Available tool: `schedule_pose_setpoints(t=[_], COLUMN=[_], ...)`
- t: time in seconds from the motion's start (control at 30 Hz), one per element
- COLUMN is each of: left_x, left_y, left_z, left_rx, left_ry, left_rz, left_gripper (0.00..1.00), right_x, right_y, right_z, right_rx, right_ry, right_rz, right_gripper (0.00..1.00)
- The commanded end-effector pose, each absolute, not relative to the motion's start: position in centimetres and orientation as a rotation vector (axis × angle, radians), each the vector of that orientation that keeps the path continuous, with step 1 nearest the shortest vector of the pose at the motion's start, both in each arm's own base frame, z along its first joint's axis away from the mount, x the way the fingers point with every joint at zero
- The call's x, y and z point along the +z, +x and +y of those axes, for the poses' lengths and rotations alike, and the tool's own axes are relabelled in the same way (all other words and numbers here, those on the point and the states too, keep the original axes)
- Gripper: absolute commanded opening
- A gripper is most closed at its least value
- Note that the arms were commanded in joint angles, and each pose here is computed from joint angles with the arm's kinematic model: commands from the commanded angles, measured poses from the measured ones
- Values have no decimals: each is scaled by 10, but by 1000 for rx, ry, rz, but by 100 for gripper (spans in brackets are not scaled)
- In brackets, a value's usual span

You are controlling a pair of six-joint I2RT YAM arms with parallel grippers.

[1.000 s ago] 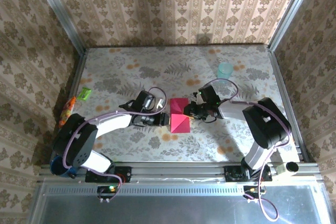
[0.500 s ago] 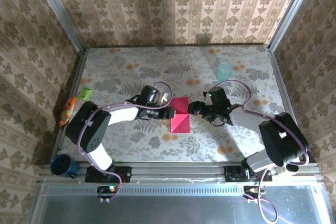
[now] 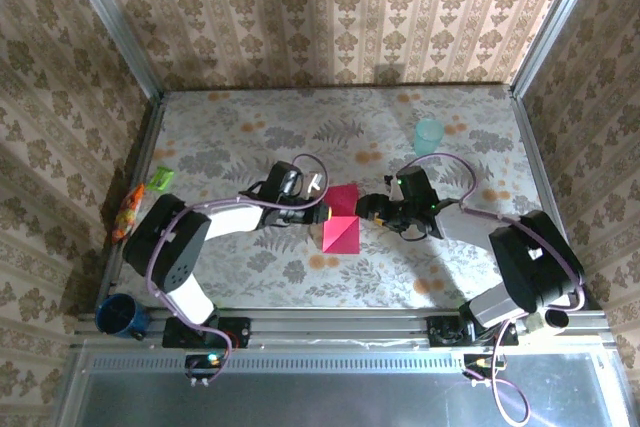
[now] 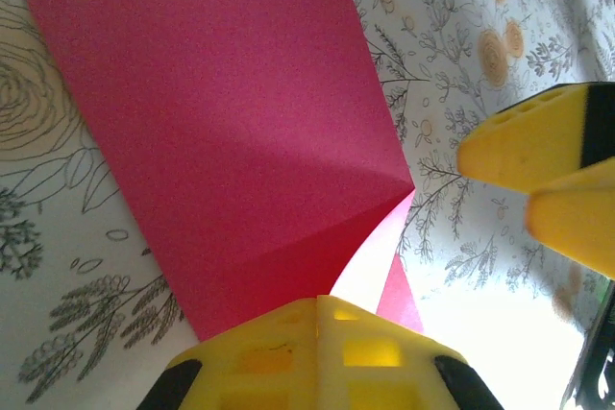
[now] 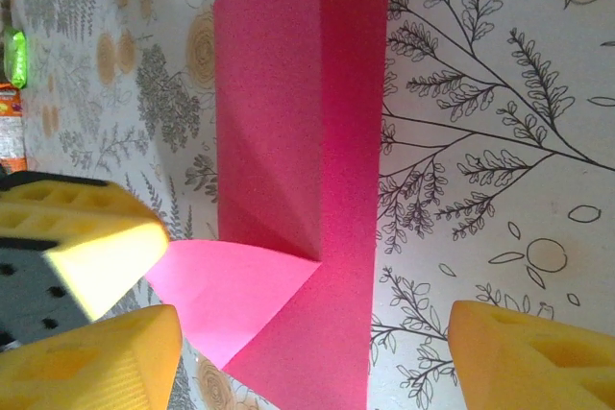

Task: Fold a paper plane with a square sheet of paper (fold left side to right side)

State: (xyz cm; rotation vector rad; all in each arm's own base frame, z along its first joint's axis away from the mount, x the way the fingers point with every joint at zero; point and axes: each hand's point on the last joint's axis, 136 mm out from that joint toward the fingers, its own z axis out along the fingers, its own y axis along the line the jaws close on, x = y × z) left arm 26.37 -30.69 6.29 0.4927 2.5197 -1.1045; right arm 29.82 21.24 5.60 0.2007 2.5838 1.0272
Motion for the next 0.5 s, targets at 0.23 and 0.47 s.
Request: schedule_pose_setpoints(t=[0.23,0.47], left_x=[76,69], left_y=[264,265], left_z=[-299,-297], left_rx=[-1088,-1073], left_ry=[453,434], left_rz=[2440,2461], left_gripper=[0,0], right_x=[66,61], right_y=[311,314], right_z=[256,276], right_rx=[1193,1240], right_ry=[105,83], right_rz=[2552,2560], right_gripper=[64,55])
